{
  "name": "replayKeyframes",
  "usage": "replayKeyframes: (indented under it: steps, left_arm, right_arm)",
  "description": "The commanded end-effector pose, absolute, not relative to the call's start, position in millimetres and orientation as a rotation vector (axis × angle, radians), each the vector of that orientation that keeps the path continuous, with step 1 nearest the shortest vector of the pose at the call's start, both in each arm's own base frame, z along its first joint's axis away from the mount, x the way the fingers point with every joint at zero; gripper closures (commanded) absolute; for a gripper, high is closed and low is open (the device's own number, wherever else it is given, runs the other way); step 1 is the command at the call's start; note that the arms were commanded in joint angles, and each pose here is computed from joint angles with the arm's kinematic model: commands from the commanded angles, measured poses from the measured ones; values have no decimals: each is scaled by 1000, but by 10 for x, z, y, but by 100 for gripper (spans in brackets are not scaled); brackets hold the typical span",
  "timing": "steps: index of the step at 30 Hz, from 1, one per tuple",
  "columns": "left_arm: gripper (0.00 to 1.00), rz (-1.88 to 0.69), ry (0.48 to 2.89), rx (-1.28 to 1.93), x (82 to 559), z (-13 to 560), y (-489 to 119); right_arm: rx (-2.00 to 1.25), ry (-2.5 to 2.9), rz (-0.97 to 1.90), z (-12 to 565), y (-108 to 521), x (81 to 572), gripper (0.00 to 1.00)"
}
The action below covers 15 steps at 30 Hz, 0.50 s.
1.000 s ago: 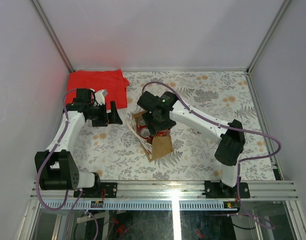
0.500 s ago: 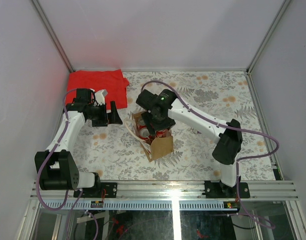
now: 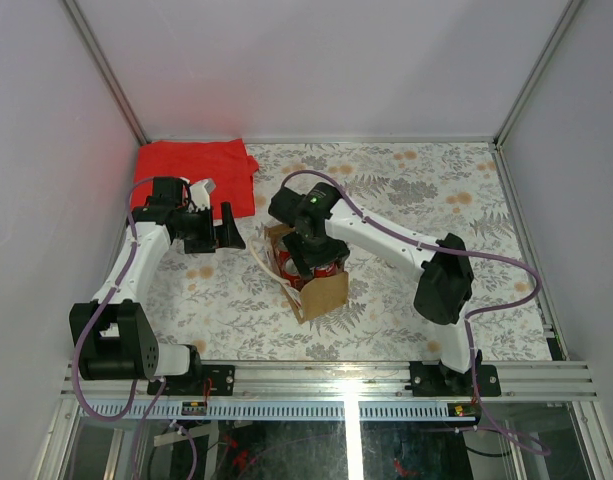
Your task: Place the beverage into the canvas bag
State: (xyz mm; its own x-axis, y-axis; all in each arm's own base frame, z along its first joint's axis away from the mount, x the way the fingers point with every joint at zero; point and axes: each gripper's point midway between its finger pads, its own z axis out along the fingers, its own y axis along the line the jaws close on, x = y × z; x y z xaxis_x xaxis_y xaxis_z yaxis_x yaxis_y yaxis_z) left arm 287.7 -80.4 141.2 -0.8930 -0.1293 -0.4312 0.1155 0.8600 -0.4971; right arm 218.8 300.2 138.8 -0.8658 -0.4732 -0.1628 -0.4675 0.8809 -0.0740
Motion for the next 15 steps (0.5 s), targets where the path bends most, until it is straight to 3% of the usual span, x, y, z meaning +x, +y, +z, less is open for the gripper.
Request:
replayKeyframes:
  steps: [1, 15]
  left_arm:
    - [0, -737, 2540, 23, 2897, 1484, -825]
    - [0, -738, 2543, 27, 2895, 1470, -828]
  right_arm:
    - [-734, 2846, -31, 1567, 3003, 2163, 100]
    - [-701, 2843, -15, 1157, 3059, 2194, 100]
